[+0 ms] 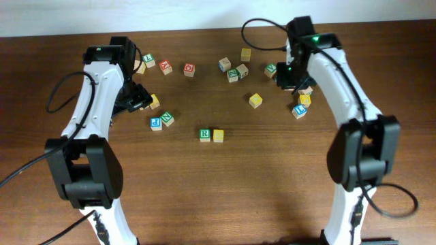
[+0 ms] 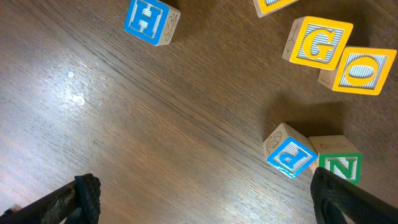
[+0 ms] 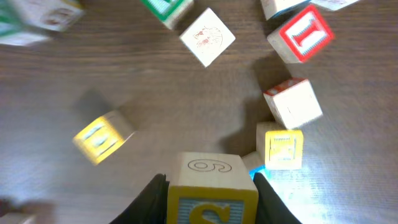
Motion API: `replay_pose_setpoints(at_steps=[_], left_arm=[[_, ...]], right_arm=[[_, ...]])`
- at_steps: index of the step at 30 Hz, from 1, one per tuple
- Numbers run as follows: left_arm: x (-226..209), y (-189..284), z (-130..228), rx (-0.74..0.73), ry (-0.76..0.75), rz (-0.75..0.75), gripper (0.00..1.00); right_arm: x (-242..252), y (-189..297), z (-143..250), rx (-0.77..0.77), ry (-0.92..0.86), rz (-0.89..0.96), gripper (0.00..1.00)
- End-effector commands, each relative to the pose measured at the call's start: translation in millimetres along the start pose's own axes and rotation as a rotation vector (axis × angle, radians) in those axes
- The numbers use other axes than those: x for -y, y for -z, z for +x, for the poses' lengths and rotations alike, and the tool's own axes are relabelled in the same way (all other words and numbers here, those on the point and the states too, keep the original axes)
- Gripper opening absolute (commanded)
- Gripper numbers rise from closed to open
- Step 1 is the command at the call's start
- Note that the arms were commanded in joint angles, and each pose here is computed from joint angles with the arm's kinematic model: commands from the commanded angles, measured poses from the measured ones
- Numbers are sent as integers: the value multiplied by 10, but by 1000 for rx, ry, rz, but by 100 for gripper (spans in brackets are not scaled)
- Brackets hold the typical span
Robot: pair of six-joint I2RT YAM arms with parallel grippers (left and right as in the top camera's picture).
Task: Spell out RSS
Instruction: 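Close the right gripper on the yellow S block and lift it, then carry the yellow S block left and set it right of the first S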
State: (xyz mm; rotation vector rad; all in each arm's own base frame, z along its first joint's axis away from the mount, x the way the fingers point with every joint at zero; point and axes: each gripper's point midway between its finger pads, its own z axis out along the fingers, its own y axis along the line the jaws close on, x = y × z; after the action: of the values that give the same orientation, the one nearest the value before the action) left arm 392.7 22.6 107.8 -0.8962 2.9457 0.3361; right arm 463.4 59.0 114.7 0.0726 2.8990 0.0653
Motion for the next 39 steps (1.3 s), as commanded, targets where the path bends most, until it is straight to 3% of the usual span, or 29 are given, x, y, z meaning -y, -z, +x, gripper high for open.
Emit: replay_pose_setpoints(at_steps=[1, 5, 13, 23, 30, 39], left_arm=[[-15, -52, 2, -10, 4, -12, 99], [-15, -52, 2, -10, 4, -12, 99], [-15, -52, 2, -10, 4, -12, 99], [-14, -52, 1, -10, 4, -12, 99], [-15, -52, 2, -10, 4, -12, 99], [-14, -52, 1, -10, 4, -12, 99]], right_arm=[[-275, 552, 115, 10, -39, -168, 26], [-467, 554, 460, -124, -23, -226, 25], [-989, 87, 1027, -253, 58, -211, 25], [-1468, -529, 1327, -184, 47, -220, 26], [-1398, -649, 1293, -80, 105, -66, 26], [-1356, -726, 1377, -86, 115, -38, 26]])
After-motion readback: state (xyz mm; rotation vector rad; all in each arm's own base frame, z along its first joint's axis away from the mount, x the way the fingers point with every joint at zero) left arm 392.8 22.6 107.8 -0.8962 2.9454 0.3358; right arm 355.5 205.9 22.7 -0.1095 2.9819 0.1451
